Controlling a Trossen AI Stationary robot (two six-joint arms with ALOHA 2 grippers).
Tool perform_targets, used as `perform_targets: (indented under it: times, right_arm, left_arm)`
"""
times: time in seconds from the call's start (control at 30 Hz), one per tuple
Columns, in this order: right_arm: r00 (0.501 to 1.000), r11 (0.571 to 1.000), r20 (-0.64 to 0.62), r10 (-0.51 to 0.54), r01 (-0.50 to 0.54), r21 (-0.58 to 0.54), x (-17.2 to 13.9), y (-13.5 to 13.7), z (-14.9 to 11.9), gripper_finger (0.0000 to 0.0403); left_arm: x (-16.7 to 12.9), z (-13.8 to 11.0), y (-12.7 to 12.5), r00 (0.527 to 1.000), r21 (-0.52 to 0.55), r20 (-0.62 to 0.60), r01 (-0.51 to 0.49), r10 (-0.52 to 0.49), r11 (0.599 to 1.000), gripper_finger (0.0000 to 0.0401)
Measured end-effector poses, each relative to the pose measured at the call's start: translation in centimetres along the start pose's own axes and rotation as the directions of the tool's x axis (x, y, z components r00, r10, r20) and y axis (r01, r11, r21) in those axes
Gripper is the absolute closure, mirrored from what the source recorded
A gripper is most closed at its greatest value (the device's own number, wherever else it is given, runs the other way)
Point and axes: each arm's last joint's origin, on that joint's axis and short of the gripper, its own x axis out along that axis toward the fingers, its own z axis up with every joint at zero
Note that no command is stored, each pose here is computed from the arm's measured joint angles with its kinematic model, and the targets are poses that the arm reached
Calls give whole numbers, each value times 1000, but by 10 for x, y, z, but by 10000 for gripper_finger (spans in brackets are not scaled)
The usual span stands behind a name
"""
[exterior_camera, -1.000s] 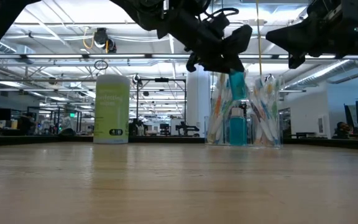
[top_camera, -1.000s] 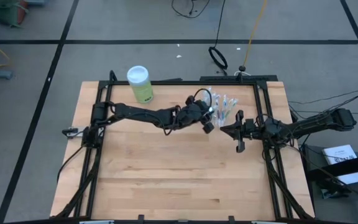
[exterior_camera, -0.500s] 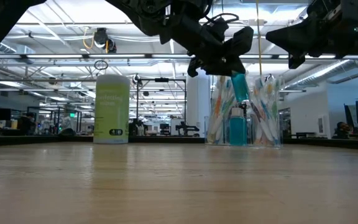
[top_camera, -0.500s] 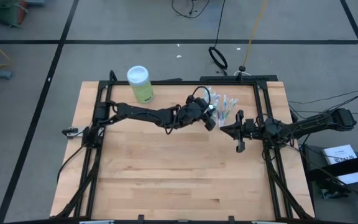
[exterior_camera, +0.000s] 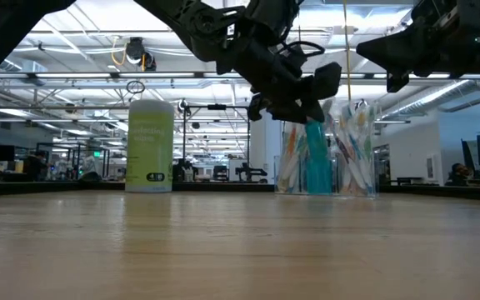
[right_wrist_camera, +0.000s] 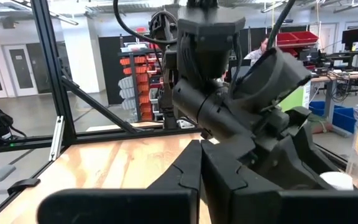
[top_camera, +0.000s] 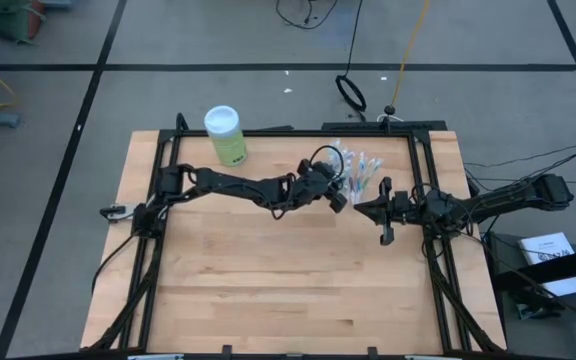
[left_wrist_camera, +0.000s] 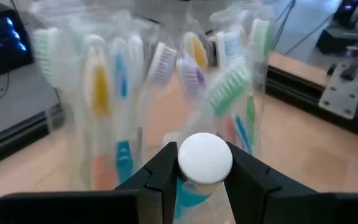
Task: Pick & Place toothbrushing station
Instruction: Put the blue mouthwash into the transparent organizer
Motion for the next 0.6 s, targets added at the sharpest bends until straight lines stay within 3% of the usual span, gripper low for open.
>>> perform_targets:
  times: [0.1, 0.37, 0.6]
  right_arm:
    - [1000, 1000, 0, 0, 0, 0, 0, 0, 0, 402]
    - [1000, 1000, 0, 0, 0, 0, 0, 0, 0, 402]
    - [1000, 1000, 0, 0, 0, 0, 0, 0, 0, 402]
  left_arm:
    - [0, 2, 1, 1000, -10, 8, -4, 4, 1000, 293]
    - [5, 3, 6, 993, -13, -31, 111, -112, 994, 293]
    - [10, 5, 17, 992, -20, -48, 118, -119, 993, 293]
